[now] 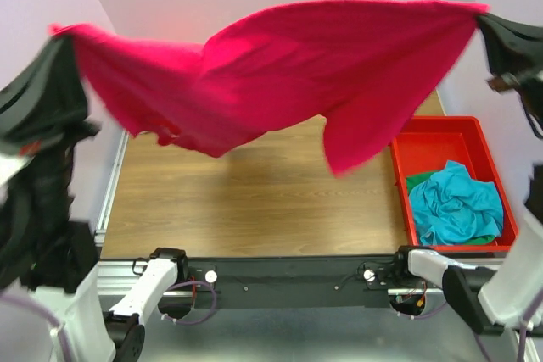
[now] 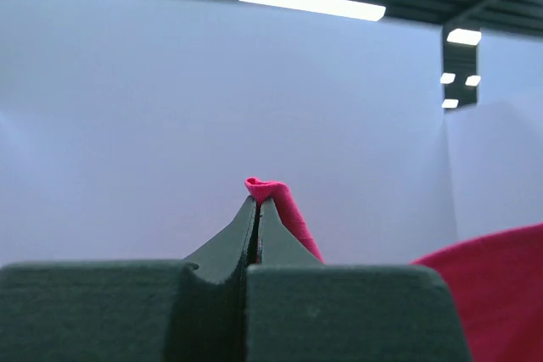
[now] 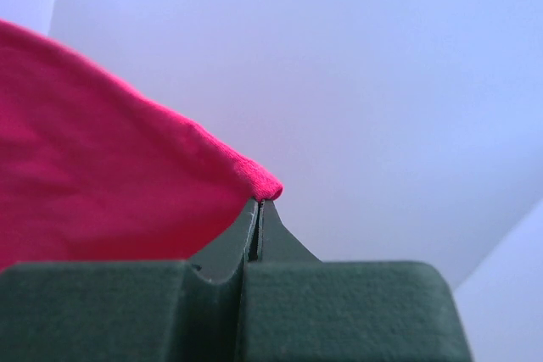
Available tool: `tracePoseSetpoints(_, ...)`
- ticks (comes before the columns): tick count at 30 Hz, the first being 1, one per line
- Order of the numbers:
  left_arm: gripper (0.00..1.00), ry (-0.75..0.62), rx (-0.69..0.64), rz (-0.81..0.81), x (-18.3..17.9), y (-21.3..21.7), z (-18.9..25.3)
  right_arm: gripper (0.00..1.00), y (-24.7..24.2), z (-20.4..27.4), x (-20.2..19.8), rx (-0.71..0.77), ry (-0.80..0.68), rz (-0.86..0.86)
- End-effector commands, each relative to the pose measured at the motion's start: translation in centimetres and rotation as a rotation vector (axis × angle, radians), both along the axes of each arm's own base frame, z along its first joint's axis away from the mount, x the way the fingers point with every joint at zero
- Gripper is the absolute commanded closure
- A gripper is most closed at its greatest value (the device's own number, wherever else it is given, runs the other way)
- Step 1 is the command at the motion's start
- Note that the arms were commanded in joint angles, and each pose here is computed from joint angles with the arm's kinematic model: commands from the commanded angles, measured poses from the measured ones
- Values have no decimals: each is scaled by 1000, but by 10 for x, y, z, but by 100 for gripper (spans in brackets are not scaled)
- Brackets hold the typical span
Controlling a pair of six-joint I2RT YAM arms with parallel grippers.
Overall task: Fold and stack the t-shirts
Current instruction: Flatten the tshirt out
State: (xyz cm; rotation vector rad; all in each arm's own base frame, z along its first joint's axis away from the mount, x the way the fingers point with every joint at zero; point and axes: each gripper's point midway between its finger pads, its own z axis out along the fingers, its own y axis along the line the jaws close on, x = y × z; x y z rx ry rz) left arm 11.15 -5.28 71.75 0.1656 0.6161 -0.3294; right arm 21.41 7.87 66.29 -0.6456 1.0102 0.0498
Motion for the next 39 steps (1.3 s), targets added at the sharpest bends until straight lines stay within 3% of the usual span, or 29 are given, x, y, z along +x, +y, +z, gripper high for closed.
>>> tracePoseSetpoints(1,100,-124,-10,-46,-51,-1,25,100,-5,17,-36,38,-42,-26)
tracePoseSetpoints(5,100,-197,-24,-33,-90,5,33,100,-13,33,-56,71,-106,-83)
tracePoseSetpoints(10,100,-243,-31,-18,-117,11,35,99,-17,31,-45,89,-84,-92)
tracePoseSetpoints(15,100,-194,-39,1,-100,14,20,100,-6,3,-16,67,29,-8)
tracePoseSetpoints(18,100,-77,-61,36,-55,18,-14,100,6,-49,20,63,212,103)
tracePoseSetpoints(19,100,15,-79,59,-19,20,-41,100,9,-63,30,61,250,135)
tracePoseSetpoints(20,100,43,-81,80,-11,22,-55,100,10,-101,53,93,369,168)
tracePoseSetpoints(22,100,189,-112,120,40,27,-109,100,17,-129,69,103,431,248)
tracePoseSetpoints(23,100,242,-134,146,59,32,-130,100,18,-172,91,148,557,274)
tracePoseSetpoints(25,100,412,-176,182,113,35,-202,99,20,-208,111,162,642,309)
tracePoseSetpoints(30,100,674,-243,158,207,25,-328,100,35,-334,187,150,871,267)
tracePoseSetpoints(31,100,786,-247,193,238,29,-369,100,39,-352,204,130,880,236)
tracePoseSetpoints(37,100,1068,-252,209,358,51,-452,100,58,-474,301,104,1069,126)
tracePoseSetpoints(39,100,1117,-242,207,380,59,-466,100,52,-495,322,105,1093,71)
